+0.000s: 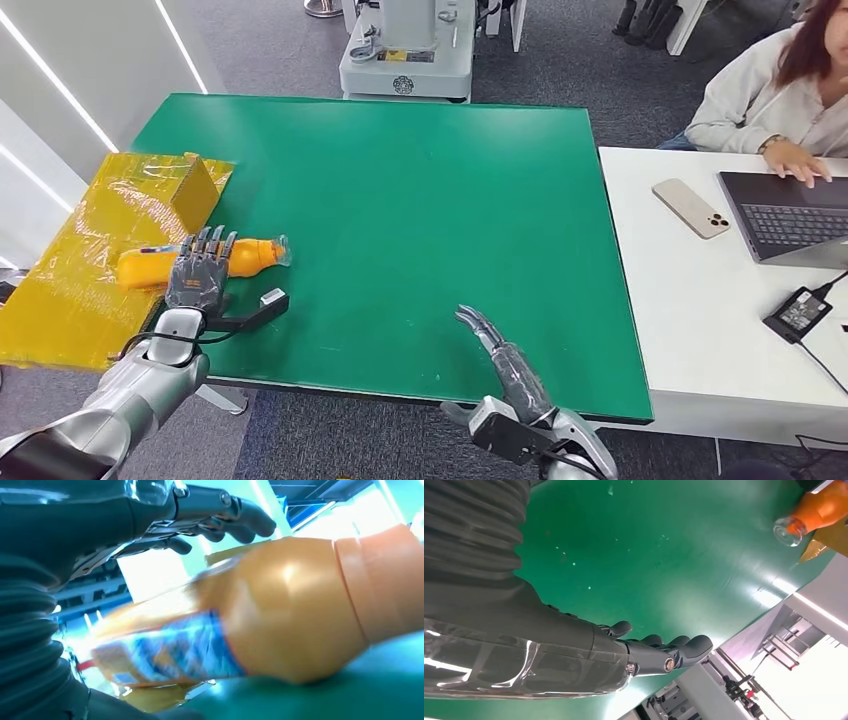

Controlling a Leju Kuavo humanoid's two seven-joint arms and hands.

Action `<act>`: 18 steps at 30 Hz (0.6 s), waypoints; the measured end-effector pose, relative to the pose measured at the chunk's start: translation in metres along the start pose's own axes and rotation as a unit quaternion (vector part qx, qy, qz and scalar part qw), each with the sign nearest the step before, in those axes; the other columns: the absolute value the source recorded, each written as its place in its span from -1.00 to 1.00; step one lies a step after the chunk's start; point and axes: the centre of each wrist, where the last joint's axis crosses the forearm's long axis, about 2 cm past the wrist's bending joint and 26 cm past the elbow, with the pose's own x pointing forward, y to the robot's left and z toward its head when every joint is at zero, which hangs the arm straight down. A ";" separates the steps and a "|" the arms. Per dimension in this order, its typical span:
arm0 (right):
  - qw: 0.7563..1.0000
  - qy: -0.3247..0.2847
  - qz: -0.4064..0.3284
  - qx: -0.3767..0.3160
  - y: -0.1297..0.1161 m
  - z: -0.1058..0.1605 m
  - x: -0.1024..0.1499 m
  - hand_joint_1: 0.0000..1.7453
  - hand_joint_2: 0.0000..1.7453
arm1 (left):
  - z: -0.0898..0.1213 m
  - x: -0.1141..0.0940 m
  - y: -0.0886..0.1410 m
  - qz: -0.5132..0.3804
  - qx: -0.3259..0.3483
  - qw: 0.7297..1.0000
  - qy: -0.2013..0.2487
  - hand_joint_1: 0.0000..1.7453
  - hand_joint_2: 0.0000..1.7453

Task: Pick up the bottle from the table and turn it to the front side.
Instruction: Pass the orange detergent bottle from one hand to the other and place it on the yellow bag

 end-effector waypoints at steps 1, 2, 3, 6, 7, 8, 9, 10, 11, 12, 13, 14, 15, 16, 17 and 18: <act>1.000 0.000 0.000 0.000 0.000 0.000 -0.001 -1.00 1.00 | 0.000 0.000 0.000 -0.008 0.000 1.000 -0.004 -1.00 1.00; 1.000 0.000 0.000 0.000 0.000 0.000 -0.001 -1.00 1.00 | 0.000 0.000 0.000 -0.014 0.000 1.000 -0.008 -1.00 1.00; 1.000 0.001 -0.001 0.000 0.000 0.000 -0.002 -1.00 1.00 | 0.000 0.001 0.000 -0.020 0.001 1.000 -0.012 -1.00 1.00; 1.000 0.004 -0.001 -0.002 0.000 0.002 -0.003 -1.00 1.00 | 0.000 0.003 0.000 -0.031 0.004 0.999 -0.021 -1.00 1.00; 1.000 0.005 0.000 -0.003 0.000 0.002 -0.003 -1.00 1.00 | 0.000 0.004 0.001 -0.032 0.004 0.999 -0.023 -1.00 1.00; 1.000 0.005 0.000 -0.003 0.000 0.003 -0.004 -1.00 1.00 | 0.000 0.005 0.001 -0.032 0.004 0.999 -0.024 -1.00 1.00; 1.000 0.006 0.000 -0.004 0.000 0.003 -0.004 -1.00 1.00 | 0.000 0.005 0.001 -0.032 0.004 0.999 -0.025 -1.00 1.00; 1.000 0.006 0.000 -0.004 0.000 0.003 -0.004 -1.00 1.00 | 0.000 0.006 0.001 -0.031 0.005 0.999 -0.026 -1.00 1.00; 1.000 0.007 0.000 -0.005 0.000 0.004 -0.004 -1.00 1.00 | 0.000 0.006 0.001 -0.030 0.007 0.999 -0.029 -1.00 1.00; 1.000 0.008 0.000 -0.006 0.000 0.004 -0.004 -1.00 1.00 | 0.000 0.007 0.002 -0.027 0.011 0.999 -0.034 -1.00 1.00; 1.000 0.009 0.000 -0.007 0.001 0.005 -0.005 -1.00 1.00 | 0.001 0.009 0.003 -0.023 0.018 0.999 -0.041 -1.00 1.00; 1.000 0.011 0.000 -0.008 0.001 0.006 -0.005 -1.00 1.00 | 0.001 0.012 0.003 -0.016 0.027 0.998 -0.048 -1.00 1.00; 1.000 0.013 -0.001 -0.010 0.002 0.007 -0.005 -1.00 1.00 | 0.002 0.015 0.004 -0.005 0.038 0.998 -0.057 -1.00 1.00; 1.000 0.014 -0.002 -0.012 0.002 0.008 -0.006 -1.00 1.00 | 0.003 0.021 0.005 0.010 0.049 0.996 -0.068 -1.00 1.00; 1.000 0.016 -0.004 -0.016 0.003 0.009 -0.006 -1.00 1.00 | 0.005 0.029 0.007 0.029 0.060 0.994 -0.084 -1.00 1.00; 1.000 0.017 -0.006 -0.022 0.004 0.010 -0.006 -1.00 1.00 | 0.007 0.038 0.010 0.051 0.071 0.991 -0.105 -1.00 1.00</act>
